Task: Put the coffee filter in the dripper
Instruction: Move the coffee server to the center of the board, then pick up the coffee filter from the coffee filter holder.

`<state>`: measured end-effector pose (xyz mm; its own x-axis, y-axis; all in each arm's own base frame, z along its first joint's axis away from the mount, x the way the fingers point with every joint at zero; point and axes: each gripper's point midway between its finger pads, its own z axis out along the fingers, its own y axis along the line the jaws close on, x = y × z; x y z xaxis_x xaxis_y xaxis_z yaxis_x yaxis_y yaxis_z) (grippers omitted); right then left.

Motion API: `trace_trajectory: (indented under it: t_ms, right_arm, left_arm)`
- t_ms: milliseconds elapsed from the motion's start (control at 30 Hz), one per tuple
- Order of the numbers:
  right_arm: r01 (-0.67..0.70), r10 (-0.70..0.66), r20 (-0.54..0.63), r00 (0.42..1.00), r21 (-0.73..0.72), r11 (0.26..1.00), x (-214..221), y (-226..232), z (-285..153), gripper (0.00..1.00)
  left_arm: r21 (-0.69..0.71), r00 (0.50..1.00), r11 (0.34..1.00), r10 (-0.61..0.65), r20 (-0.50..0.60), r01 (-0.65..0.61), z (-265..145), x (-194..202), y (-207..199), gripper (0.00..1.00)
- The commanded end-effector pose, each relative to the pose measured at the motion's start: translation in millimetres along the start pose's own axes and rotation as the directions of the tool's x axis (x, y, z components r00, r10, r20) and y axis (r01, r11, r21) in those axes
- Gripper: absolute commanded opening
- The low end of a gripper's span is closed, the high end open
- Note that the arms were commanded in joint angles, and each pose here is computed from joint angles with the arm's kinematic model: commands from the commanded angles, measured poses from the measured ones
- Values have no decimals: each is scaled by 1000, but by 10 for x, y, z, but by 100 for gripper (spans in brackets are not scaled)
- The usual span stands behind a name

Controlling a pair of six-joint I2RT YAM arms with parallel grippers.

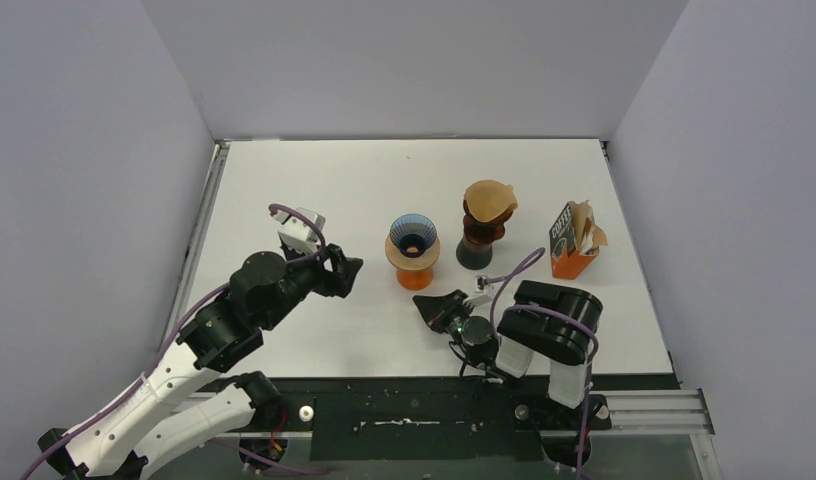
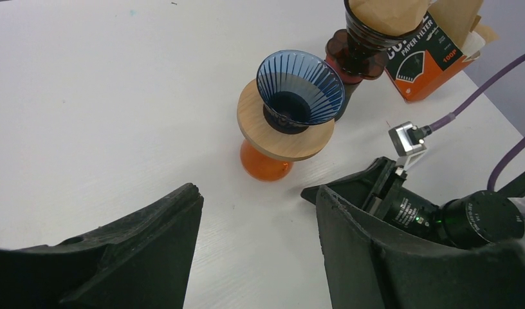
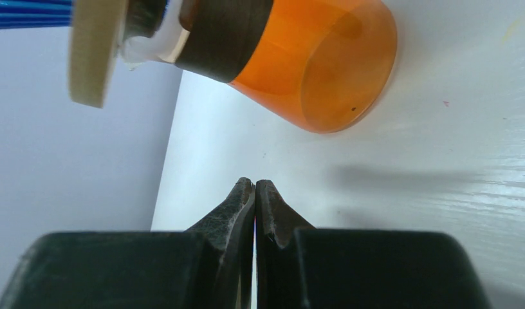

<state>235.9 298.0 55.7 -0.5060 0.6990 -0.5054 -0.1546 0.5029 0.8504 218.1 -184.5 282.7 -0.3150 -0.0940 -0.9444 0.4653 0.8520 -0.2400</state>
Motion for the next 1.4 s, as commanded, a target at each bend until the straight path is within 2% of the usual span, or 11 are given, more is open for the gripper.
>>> trace_trajectory:
  t_ms: [0,300,533,733,933,1000,1167,1233,1367]
  right_arm:
    - [-3,5,31,1000,-65,998,-184,218,-153,0]
    - [118,-120,31,992,41,992,-392,99,-386,0]
    - [276,-285,54,957,128,953,-701,108,-538,0]
    - [428,-446,91,890,167,888,-1120,345,-632,0]
    - [594,-624,106,774,218,774,-1608,639,-677,2]
    - [655,-687,98,720,231,719,-1759,763,-673,6]
    - [760,-805,74,589,287,583,-2134,1110,-676,23]
    - [782,-832,67,551,307,542,-2272,1249,-699,33]
    - [795,-865,73,496,363,486,-2537,1441,-737,61]
  left_arm:
    - [-24,999,1000,-11,49,12,14,-119,39,63]
    - [-65,999,998,-11,36,13,56,-96,112,63]
    - [-81,999,996,-25,29,27,111,-94,173,67]
    - [-84,998,995,-42,40,45,178,-145,251,69]
    - [-96,997,993,-59,50,63,267,-236,293,71]
    - [-108,997,991,-69,46,74,311,-278,312,72]
    - [-115,993,987,-109,33,113,439,-387,392,73]
    - [-129,991,982,-133,24,135,509,-419,472,73]
    - [-159,983,970,-184,21,185,619,-495,687,75]
